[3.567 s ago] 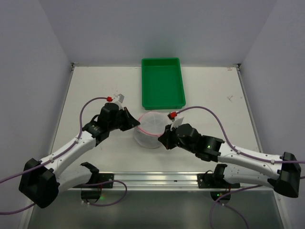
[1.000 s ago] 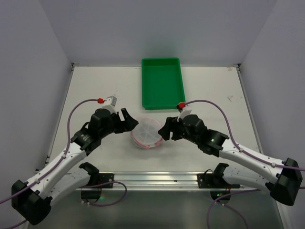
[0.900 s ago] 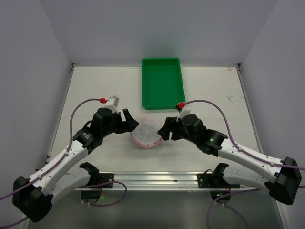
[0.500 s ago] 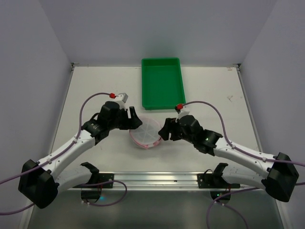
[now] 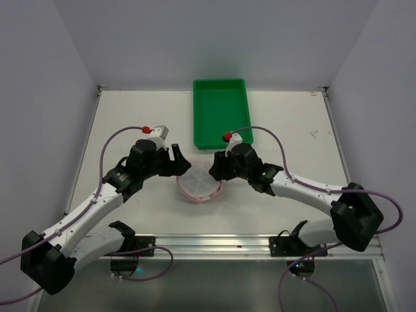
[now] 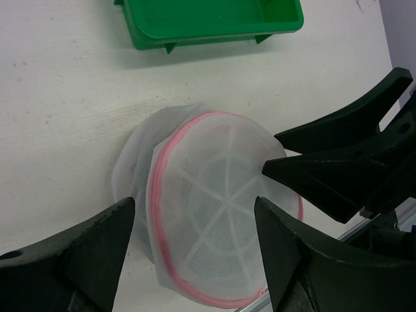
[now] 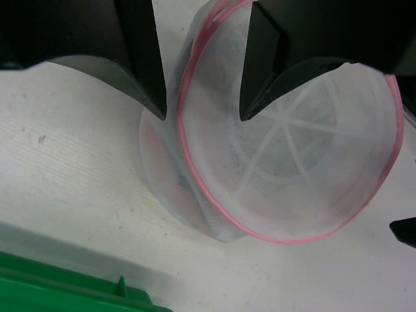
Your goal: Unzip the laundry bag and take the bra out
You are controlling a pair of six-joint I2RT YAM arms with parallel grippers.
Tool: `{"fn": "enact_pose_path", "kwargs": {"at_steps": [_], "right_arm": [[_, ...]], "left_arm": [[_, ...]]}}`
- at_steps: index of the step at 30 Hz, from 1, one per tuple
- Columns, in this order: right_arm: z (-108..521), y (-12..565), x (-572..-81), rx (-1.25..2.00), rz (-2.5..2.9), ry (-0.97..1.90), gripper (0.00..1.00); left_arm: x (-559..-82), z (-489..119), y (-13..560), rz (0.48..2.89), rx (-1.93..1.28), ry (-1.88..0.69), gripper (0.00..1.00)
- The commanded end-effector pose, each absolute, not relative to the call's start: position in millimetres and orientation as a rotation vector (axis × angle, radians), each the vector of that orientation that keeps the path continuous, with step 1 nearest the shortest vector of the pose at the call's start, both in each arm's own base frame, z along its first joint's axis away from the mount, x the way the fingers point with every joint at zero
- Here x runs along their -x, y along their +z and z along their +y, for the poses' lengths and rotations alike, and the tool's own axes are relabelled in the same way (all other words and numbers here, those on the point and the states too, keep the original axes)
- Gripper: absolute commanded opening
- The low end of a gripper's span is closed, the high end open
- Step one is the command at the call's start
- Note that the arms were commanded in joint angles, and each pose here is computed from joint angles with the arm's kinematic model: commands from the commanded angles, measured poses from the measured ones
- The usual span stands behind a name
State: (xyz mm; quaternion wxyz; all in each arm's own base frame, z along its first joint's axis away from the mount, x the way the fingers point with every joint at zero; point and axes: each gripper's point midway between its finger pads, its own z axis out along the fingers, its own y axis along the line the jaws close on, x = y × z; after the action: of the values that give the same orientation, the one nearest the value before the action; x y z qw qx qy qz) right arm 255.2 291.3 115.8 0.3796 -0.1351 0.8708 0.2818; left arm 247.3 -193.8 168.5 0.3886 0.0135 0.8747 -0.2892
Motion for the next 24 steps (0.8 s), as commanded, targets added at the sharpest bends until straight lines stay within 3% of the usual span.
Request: {"fn": "enact_pose_path", "kwargs": {"at_steps": [1, 3, 4, 11, 21, 24], "right_arm": [[319, 154, -268, 0.460, 2.077, 0.811, 0.47], [324, 155, -270, 0.483, 2.075, 0.821, 0.41], [325, 150, -270, 0.490, 2.089, 0.815, 0.33], [323, 150, -276, 0.483, 2.082, 0.784, 0.00], [240, 205, -286, 0.163, 1.903, 0.522, 0.00], [231, 217, -275, 0.210, 1.819, 0.551, 0.00]], "left_arm": [[-249, -183, 168, 2.218, -0.031, -0.685, 0.78], [-249, -181, 167, 2.218, -0.023, -0.677, 0.78], [-249, -180, 169, 2.214, -0.019, -0.677, 0.78], [-251, -178, 169, 2.212, -0.011, -0.672, 0.78], [-269, -163, 180, 2.200, 0.067, -0.601, 0.78], [-281, -152, 190, 2.179, 0.116, -0.577, 0.78]]}}
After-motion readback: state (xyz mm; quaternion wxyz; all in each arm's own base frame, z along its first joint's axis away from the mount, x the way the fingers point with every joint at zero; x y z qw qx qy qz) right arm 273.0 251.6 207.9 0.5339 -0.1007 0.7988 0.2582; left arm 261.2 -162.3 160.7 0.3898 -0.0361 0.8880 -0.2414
